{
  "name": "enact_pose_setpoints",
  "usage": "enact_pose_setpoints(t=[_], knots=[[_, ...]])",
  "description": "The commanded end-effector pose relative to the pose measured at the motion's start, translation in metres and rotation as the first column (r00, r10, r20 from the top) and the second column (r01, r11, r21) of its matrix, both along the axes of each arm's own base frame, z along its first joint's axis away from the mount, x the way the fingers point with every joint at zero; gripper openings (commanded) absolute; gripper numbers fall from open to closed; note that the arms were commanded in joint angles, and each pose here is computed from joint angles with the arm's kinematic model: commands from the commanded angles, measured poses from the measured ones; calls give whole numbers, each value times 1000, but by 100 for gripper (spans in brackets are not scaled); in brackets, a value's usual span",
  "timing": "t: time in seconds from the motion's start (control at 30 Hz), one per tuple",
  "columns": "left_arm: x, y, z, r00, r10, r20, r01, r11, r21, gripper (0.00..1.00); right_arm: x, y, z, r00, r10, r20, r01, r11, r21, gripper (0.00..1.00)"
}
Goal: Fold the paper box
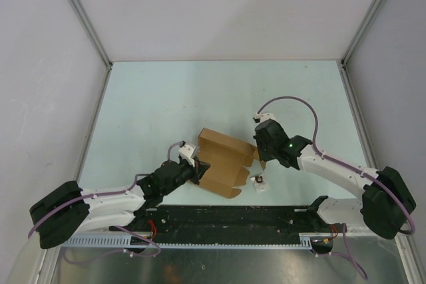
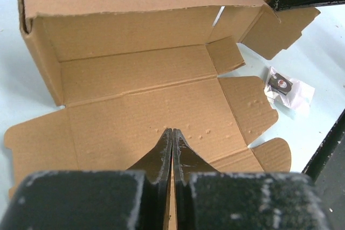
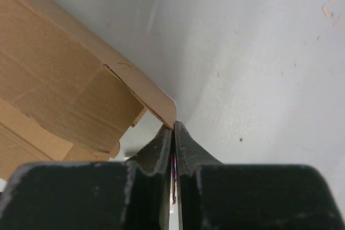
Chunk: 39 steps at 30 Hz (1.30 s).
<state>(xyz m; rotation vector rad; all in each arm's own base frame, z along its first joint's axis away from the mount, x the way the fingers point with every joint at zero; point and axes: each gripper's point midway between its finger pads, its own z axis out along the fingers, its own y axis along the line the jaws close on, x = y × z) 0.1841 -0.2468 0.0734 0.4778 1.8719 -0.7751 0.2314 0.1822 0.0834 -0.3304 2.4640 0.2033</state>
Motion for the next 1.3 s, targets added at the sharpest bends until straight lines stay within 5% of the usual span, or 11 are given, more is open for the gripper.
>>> enact_pose_setpoints(t=[0.0, 0.33, 0.77, 0.97, 1.13, 1.27], knots=[[2, -1, 3, 1000, 9, 15, -9, 1000, -7, 3, 28, 17, 15, 980, 118, 159, -114, 993, -31, 7], [4, -3, -5, 1000, 5, 2, -5, 1000, 27, 1, 67, 50, 30, 906, 292, 306, -289, 956, -57, 9], [4, -4, -7, 1000, 2, 0, -2, 999, 36, 0, 102, 95, 27, 823, 487, 293, -502, 865, -27, 13], [3, -6, -11, 1000, -8, -16, 9, 999, 46, 0, 111, 94, 37, 845, 445, 297, -470, 883, 12, 41], [2, -9, -12, 1000, -19, -23, 20, 998, 53, 0, 108, 90, 76, 877, 329, 349, -386, 916, 107, 45], [2, -12, -10, 999, -29, -23, 30, 998, 47, 0, 92, 91, 98, 914, 232, 331, -313, 924, 218, 39]])
